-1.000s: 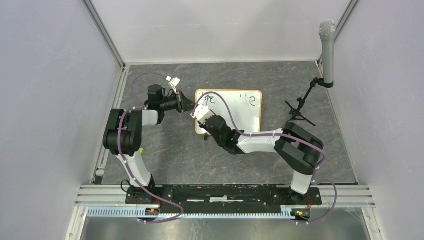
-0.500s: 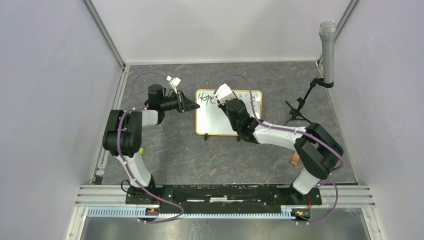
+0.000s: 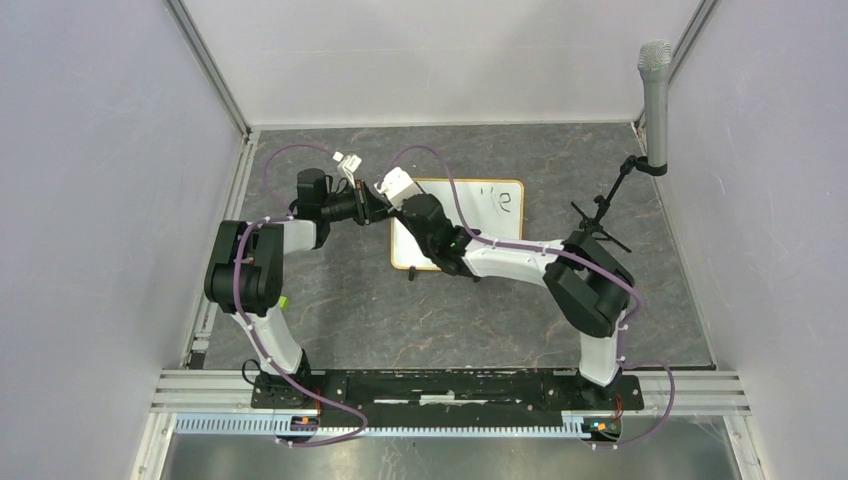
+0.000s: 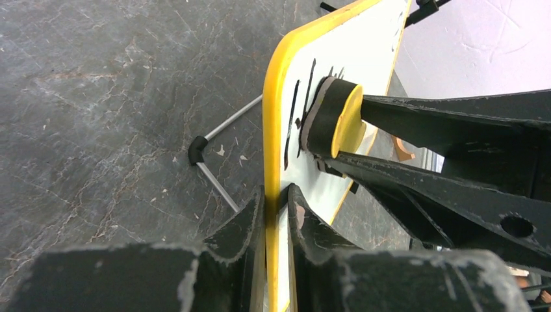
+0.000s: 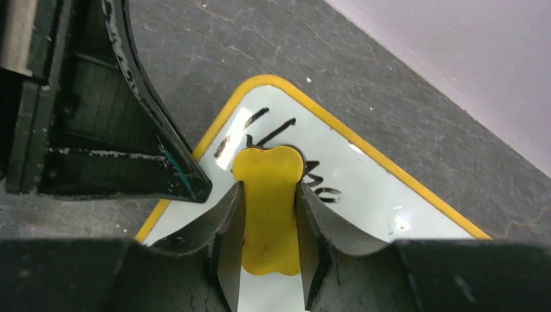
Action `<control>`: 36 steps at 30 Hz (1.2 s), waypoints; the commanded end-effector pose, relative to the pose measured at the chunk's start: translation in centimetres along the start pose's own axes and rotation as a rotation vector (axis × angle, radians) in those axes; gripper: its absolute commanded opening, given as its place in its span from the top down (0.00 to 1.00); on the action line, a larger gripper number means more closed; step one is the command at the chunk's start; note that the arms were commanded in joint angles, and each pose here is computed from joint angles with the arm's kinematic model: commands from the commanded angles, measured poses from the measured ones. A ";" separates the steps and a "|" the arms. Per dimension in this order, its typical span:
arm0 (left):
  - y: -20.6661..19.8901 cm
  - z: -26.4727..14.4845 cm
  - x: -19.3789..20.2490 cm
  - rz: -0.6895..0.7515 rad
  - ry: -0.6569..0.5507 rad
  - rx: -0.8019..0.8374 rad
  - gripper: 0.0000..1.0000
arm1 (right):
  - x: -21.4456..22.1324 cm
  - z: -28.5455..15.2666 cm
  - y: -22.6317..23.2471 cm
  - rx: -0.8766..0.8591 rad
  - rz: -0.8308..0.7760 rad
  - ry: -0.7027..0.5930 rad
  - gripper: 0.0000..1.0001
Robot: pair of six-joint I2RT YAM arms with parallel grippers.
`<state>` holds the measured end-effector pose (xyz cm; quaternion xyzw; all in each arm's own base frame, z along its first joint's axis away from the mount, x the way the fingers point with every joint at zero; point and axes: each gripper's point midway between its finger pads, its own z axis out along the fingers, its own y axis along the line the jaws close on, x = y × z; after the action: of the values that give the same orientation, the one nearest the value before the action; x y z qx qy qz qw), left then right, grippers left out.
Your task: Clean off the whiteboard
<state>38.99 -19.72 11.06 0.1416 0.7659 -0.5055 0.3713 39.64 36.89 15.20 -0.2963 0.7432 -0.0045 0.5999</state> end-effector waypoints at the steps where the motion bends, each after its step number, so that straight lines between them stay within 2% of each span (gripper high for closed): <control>1: 2.5 0.1 0.9 0.029 0.003 -0.119 0.98 | -1.3 0.6 -0.4 0.005 0.032 -0.006 0.63; 9: 2.5 0.1 0.8 0.032 -0.001 -0.126 0.98 | 2.6 -2.8 -7.9 0.159 0.035 0.039 0.63; 12: 2.5 0.1 0.9 0.029 0.002 -0.124 0.98 | 4.2 -4.0 -9.0 0.195 0.012 0.063 0.63; 18: 2.5 0.2 1.0 0.033 0.004 -0.128 0.98 | 4.3 -3.4 -6.8 0.141 0.003 0.068 0.63; 24: 2.4 0.2 1.1 0.043 0.008 -0.132 0.98 | 0.5 -0.9 -1.6 0.050 -0.005 0.014 0.63; 28: 2.5 0.2 1.0 0.038 0.007 -0.131 0.98 | -1.9 1.3 0.4 0.019 0.046 -0.015 0.63; 32: 2.4 0.2 1.1 0.045 0.007 -0.135 0.98 | -3.2 2.7 1.0 0.021 0.080 -0.006 0.63; 36: 2.6 0.2 0.9 0.035 0.006 -0.133 0.98 | -2.9 2.5 -1.4 0.094 0.083 0.012 0.62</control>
<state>39.16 -19.86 11.14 0.1384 0.7691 -0.4978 0.3762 41.50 39.47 16.52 -0.2697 0.7491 -0.0048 0.6051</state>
